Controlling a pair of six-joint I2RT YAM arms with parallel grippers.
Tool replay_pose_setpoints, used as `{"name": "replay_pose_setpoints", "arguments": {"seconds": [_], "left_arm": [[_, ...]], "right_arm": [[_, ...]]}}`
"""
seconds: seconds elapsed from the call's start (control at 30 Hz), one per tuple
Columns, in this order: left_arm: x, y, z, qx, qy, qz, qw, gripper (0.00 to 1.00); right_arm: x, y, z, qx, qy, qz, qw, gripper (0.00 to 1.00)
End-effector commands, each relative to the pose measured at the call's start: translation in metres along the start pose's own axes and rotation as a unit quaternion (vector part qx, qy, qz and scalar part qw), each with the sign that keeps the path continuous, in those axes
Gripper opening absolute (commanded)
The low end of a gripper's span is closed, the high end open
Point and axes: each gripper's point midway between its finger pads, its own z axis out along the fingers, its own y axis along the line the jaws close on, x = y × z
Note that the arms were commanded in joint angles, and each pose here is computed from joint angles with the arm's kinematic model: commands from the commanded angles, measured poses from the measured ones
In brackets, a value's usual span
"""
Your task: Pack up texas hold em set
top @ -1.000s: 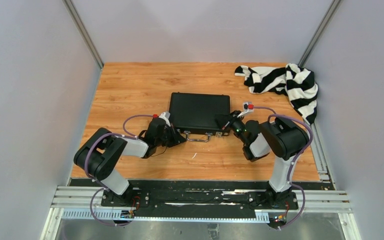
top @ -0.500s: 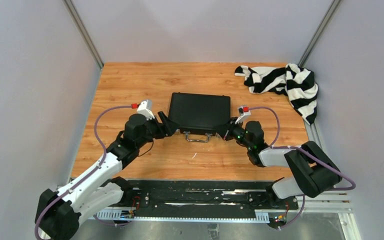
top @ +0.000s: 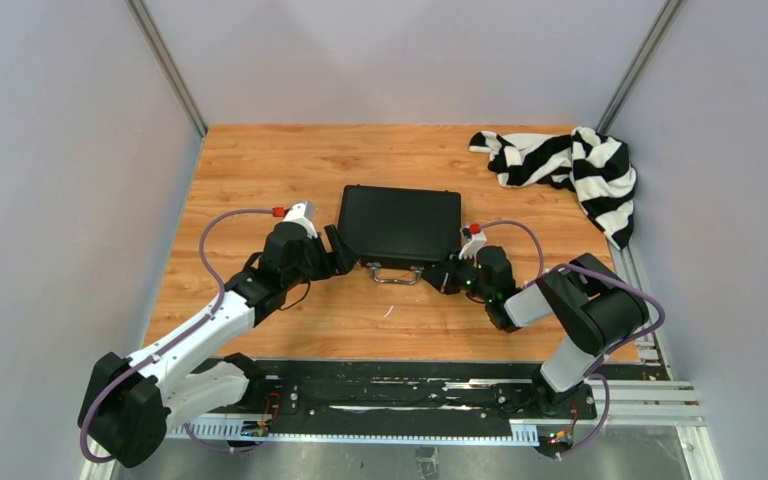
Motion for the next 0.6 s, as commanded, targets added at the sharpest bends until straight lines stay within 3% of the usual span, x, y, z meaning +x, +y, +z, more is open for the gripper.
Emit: {"name": "replay_pose_setpoints", "arguments": {"seconds": [0.0,0.2,0.33,0.57], "left_arm": [[-0.008,-0.001,0.000,-0.002,-0.013,0.019,1.000,0.79],[-0.013,-0.002,-0.001,-0.005,-0.021,0.023,1.000,0.84],[-0.011,0.000,0.002,-0.006,-0.019,0.020,1.000,0.87],[-0.007,-0.002,0.009,0.002,-0.013,0.015,1.000,0.88]], "right_arm": [[0.051,-0.057,-0.020,0.129,0.068,0.051,0.988,0.01],[-0.016,0.018,-0.035,0.005,-0.015,0.009,1.000,0.01],[-0.058,0.046,-0.063,0.010,-0.062,-0.053,0.997,0.01],[-0.045,0.040,-0.076,0.024,-0.044,-0.066,0.997,0.01]]}}
